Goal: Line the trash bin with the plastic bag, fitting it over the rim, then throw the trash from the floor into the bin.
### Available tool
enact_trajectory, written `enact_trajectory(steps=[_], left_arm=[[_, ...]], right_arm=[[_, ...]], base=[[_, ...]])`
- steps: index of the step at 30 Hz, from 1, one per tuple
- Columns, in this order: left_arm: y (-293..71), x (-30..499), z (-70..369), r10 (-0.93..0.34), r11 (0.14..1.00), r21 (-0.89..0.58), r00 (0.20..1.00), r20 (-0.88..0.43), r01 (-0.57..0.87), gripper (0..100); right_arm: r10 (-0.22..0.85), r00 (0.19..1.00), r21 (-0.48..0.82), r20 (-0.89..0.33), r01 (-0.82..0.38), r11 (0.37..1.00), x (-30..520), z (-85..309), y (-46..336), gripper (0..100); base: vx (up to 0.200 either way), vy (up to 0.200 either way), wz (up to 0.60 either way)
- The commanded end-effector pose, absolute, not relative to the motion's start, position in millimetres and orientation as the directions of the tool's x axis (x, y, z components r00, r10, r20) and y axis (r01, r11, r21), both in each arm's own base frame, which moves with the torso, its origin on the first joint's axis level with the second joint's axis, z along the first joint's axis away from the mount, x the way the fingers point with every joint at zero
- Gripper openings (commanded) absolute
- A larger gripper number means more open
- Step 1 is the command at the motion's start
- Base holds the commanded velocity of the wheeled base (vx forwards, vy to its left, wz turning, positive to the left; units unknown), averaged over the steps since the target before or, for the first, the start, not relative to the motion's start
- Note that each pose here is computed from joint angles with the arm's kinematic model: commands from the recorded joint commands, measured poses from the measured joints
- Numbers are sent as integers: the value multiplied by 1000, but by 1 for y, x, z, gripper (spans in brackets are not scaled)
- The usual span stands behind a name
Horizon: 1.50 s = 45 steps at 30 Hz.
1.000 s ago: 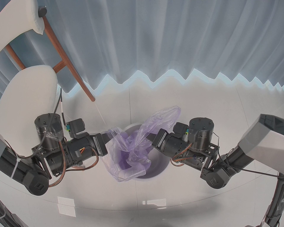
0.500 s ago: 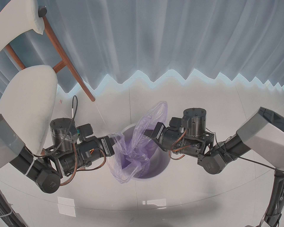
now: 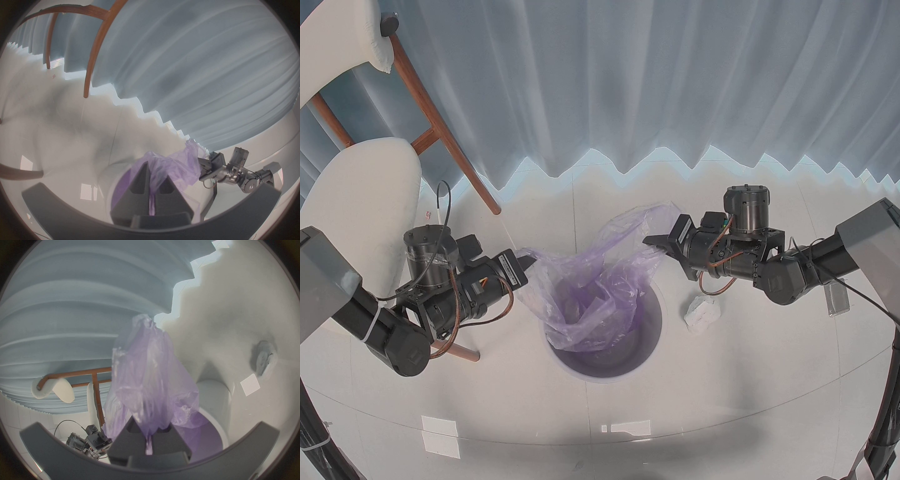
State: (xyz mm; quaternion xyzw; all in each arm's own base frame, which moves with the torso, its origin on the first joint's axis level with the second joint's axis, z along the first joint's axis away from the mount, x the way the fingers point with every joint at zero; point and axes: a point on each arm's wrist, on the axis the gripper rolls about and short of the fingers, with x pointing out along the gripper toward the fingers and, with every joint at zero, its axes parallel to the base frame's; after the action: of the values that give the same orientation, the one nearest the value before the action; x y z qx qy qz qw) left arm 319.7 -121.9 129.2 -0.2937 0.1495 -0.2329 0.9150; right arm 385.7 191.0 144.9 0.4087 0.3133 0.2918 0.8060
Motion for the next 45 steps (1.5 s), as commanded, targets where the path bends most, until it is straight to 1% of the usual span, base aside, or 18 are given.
enact_trajectory(steps=[1, 13, 16, 22, 27, 35, 41, 45], left_arm=[[-113, 335, 123, -479, 732, -609, 866, -143, 305, 0], [-99, 352, 113, -421, 755, -607, 893, -158, 249, 0], [-99, 355, 104, -415, 762, -604, 892, -179, 234, 0], [-94, 362, 101, -397, 767, -604, 900, -180, 217, 0], [-89, 370, 90, -381, 774, -604, 902, -201, 192, 0], [-91, 378, 66, -377, 781, -602, 893, -245, 164, 0], [-91, 380, 54, -375, 784, -601, 890, -260, 155, 0], [-89, 379, 50, -373, 786, -600, 887, -273, 146, 0]], right_arm=[[702, 665, 842, -255, -205, 500, 393, 158, 173, 0], [647, 723, 840, -242, -176, 512, 412, 160, 142, 0], [634, 731, 840, -253, -159, 519, 421, 149, 137, 0], [618, 742, 840, -260, -142, 524, 432, 139, 131, 0], [614, 738, 839, -280, -122, 530, 437, 126, 131, 0], [606, 717, 831, -346, -66, 552, 442, 94, 132, 0], [599, 709, 826, -372, -42, 562, 441, 83, 130, 0], [594, 690, 820, -412, -2, 572, 434, 71, 127, 0]], base=[[0, 0, 0], [0, 0, 0], [0, 0, 0], [0, 0, 0], [0, 0, 0], [0, 0, 0], [0, 0, 0], [0, 0, 0]])
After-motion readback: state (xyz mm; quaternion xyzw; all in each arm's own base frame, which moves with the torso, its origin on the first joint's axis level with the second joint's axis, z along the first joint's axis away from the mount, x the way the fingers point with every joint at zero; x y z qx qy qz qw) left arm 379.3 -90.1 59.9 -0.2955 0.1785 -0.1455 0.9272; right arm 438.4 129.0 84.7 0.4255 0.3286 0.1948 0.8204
